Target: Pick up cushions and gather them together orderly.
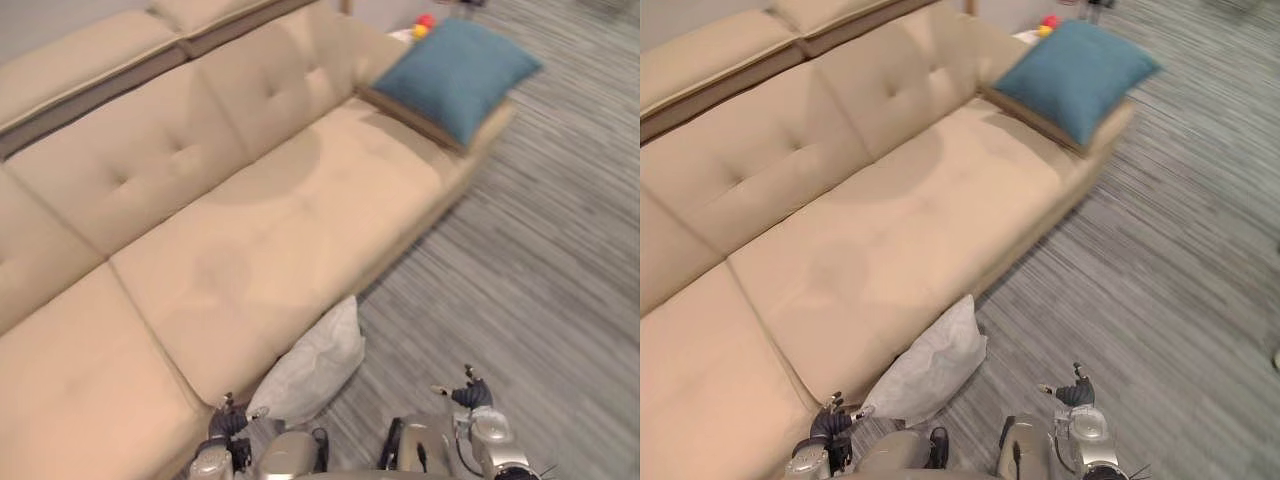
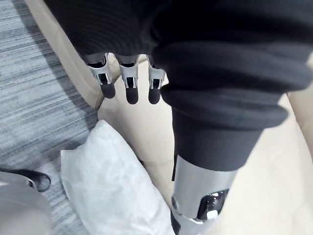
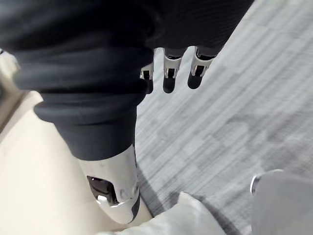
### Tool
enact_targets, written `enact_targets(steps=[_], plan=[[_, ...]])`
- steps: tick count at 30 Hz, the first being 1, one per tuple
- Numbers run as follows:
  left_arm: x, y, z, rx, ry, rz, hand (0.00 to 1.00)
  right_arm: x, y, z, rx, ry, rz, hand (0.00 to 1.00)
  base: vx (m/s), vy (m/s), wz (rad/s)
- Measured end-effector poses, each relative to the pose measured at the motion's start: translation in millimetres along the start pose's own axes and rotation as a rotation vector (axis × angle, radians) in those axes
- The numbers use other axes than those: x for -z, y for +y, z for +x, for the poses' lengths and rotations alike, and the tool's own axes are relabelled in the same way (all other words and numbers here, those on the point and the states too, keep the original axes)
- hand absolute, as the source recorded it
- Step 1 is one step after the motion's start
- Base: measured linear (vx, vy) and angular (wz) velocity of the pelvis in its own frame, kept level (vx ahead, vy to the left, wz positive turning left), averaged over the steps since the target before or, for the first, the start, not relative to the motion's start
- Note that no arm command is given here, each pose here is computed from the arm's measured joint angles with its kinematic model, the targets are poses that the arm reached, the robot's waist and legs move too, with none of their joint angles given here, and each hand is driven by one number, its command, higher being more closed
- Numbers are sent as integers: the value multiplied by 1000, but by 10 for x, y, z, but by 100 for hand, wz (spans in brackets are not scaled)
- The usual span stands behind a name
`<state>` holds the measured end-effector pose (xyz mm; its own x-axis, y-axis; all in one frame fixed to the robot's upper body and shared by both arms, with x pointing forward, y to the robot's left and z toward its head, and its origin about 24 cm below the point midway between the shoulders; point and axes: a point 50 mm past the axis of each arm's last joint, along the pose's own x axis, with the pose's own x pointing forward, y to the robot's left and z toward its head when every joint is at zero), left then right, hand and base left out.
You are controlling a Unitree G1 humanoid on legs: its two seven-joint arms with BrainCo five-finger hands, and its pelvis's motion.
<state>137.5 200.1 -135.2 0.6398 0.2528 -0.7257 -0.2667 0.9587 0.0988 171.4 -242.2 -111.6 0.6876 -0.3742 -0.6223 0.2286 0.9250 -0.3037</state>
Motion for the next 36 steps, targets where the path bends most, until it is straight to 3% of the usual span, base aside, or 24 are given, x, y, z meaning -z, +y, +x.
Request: enact_targets(steps=[5,10,18,24,28,31,36], plan=[[-126,-281,26,53,-30,-69,0,231,-53,-149,43,52,81,0,308,-318,194],[-61,-375,-5,61,-3,-112,0,227,-17,-200,91,39,208,0,149,-288,127],[-88,-300,7,37,-15,-120,0,298,140,-248,88,83,310,0,-39,-27,67],[-62,-104,30,9,-7,-36,0,419,208,-248,80,161,296,0,-128,52,6],[-247,86,103,-35,-59,12,0,217,174,-137,82,108,290,0,-186,52,-11],[-637,218,179,-82,-182,17,0,-93,65,-17,118,7,291,0,-238,90,-8],[-1262,326,220,-139,-375,-121,0,-635,-105,120,178,-159,336,0,-222,60,-5]])
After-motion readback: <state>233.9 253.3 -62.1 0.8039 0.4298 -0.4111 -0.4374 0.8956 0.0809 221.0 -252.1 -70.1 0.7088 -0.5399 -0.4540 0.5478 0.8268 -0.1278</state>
